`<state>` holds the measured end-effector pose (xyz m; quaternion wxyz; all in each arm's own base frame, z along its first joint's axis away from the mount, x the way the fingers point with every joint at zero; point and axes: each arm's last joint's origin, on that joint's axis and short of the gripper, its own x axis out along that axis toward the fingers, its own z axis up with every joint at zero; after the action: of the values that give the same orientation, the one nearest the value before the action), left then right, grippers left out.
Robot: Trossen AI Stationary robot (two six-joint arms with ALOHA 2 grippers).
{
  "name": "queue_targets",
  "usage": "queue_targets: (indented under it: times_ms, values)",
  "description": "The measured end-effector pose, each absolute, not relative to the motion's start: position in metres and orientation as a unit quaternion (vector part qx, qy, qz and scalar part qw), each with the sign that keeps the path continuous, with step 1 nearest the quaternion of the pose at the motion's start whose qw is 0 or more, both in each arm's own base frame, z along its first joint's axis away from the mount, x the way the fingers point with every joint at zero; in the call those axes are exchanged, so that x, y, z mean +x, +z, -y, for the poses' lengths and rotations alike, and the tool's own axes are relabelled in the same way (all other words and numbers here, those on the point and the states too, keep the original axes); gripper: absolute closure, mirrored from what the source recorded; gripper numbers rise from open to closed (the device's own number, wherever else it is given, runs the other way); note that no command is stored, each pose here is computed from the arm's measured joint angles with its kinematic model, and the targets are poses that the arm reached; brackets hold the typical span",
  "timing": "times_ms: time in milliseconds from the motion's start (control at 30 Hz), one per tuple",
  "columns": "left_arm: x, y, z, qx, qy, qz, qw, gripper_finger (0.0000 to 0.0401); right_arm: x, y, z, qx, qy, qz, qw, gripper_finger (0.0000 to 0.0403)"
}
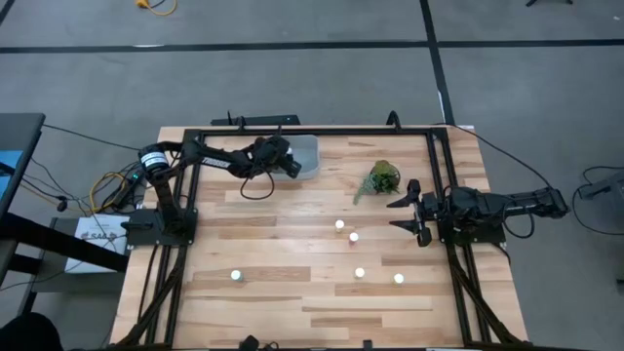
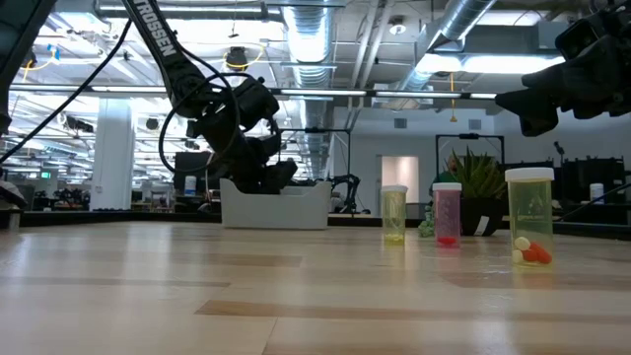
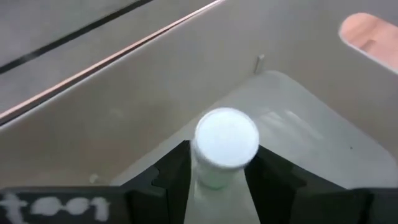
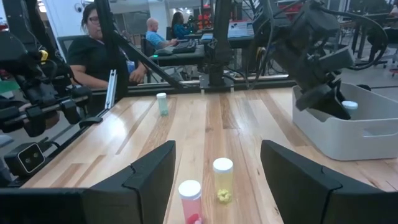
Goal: Pick and place pill bottles into a basket
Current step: Put the right green pill bottle into the gray container, then put the green pill bottle into the gray container
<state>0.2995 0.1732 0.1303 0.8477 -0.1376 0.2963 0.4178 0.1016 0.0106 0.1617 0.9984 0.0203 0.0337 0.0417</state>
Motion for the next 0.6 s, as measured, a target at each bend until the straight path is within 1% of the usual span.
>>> queue_targets:
  times_ms: [367, 500, 600]
  values:
    - [0.301, 0.135, -0.174, -0.124, 0.408, -0.286, 0.858, 0.0182, 0.102, 0.162, -0.011, 0.02, 0.042, -0.034, 0.998, 0.0172]
    - [0.301, 0.142, -0.173, -0.127, 0.399, -0.277, 0.864, 0.0166, 0.102, 0.162, -0.011, 0.02, 0.042, -0.034, 0.998, 0.0172]
    - [0.3, 0.156, -0.171, -0.128, 0.393, -0.257, 0.874, 0.0161, 0.102, 0.162, -0.011, 0.02, 0.042, -0.034, 0.998, 0.0172]
